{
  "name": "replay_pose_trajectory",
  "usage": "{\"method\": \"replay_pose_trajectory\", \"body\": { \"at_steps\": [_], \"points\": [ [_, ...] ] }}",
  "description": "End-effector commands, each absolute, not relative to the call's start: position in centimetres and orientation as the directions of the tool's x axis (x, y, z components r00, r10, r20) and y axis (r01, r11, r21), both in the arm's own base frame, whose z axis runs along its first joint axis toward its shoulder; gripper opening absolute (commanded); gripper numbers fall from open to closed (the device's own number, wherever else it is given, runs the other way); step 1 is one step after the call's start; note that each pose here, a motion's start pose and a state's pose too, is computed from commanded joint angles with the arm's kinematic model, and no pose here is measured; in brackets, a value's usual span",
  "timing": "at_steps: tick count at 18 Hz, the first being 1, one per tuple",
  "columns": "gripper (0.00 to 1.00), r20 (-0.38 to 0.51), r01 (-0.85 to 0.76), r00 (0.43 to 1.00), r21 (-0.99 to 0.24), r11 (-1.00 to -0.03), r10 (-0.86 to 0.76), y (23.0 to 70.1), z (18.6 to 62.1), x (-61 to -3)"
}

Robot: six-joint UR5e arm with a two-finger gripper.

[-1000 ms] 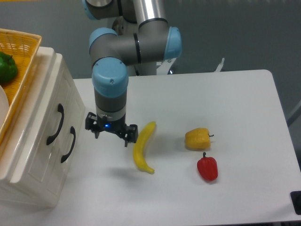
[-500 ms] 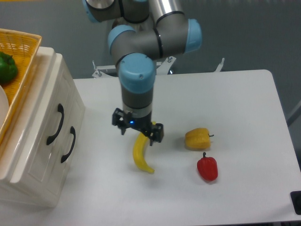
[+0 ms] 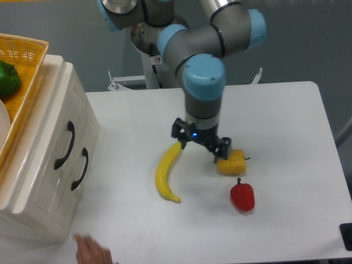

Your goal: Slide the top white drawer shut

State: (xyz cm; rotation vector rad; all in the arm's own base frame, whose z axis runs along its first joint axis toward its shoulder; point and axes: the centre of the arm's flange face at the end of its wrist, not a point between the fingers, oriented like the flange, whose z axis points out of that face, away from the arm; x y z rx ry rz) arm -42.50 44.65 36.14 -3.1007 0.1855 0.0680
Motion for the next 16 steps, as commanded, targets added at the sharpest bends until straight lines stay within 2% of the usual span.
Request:
{"method": "replay_pose_trajectory", "body": {
  "at_steps": [3,11,16],
  "points": [
    [1.00,-0.047,-0.224,0.974,-0.023,-0.974,-0.223,42.1,36.7,-44.5],
    [1.00,-0.044,-0.341,0.939,-0.009,-0.940,-0.341,36.7,36.3,-48.8],
    [1.00,-0.056,-0.334,0.941,-0.009,-0.942,-0.333,35.2,37.2,-49.1]
  ]
}}
